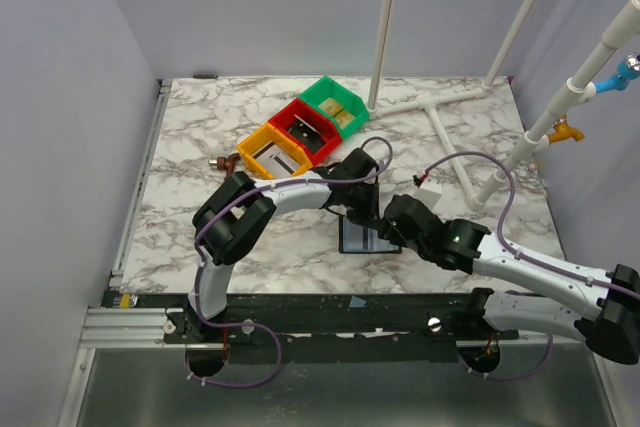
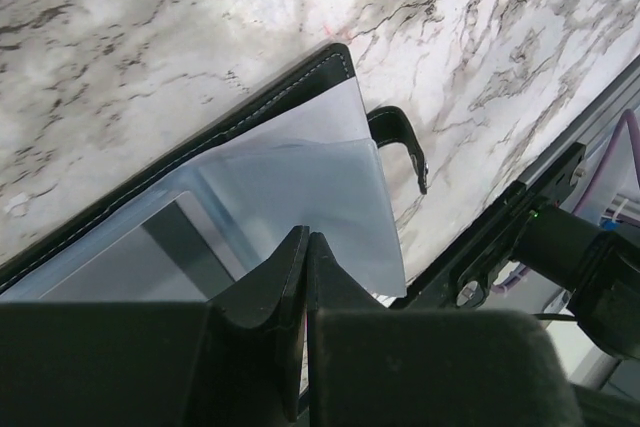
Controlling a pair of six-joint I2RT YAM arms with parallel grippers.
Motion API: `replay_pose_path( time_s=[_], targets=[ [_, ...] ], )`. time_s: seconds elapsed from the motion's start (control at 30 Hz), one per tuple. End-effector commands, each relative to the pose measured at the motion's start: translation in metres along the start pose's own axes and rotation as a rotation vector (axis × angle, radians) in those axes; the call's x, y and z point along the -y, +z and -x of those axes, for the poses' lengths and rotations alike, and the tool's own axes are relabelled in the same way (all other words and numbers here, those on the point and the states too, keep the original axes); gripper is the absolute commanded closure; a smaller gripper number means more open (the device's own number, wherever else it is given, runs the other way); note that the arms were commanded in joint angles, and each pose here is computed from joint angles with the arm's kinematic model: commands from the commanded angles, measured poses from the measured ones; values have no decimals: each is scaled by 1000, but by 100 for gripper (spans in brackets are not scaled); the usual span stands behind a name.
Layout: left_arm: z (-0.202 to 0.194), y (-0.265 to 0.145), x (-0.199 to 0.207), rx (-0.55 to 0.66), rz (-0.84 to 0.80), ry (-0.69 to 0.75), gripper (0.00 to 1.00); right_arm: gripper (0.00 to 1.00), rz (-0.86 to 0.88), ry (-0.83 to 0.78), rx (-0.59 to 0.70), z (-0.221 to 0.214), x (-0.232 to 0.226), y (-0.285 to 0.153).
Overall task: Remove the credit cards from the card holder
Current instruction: Remove the credit card from the card holder.
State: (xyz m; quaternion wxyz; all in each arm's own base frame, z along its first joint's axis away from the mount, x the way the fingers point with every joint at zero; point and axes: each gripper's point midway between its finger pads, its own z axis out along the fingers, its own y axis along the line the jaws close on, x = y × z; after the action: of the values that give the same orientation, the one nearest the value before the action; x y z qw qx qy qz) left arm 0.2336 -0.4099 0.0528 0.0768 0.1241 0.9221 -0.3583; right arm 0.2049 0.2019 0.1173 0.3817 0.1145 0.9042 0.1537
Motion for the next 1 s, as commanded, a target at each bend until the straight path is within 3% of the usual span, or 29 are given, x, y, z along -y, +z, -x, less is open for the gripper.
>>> replay_pose_path(
  time_s=[0.0,0.3,0.77,0.97],
  targets=[
    [-5,15,9,-44,-21,-10,96,58,-71,-2,37,11,16,-8],
    [-4,25,9,-56,-3,-13,96,62,-54,10,-18,-6,15,0],
    [18,-40,15,84,1,34,93,69,255,185,-174,-8,-4,22],
    [9,-57,-17,116,51,7,93,69,263,174,-218,-13,-13,36]
  ],
)
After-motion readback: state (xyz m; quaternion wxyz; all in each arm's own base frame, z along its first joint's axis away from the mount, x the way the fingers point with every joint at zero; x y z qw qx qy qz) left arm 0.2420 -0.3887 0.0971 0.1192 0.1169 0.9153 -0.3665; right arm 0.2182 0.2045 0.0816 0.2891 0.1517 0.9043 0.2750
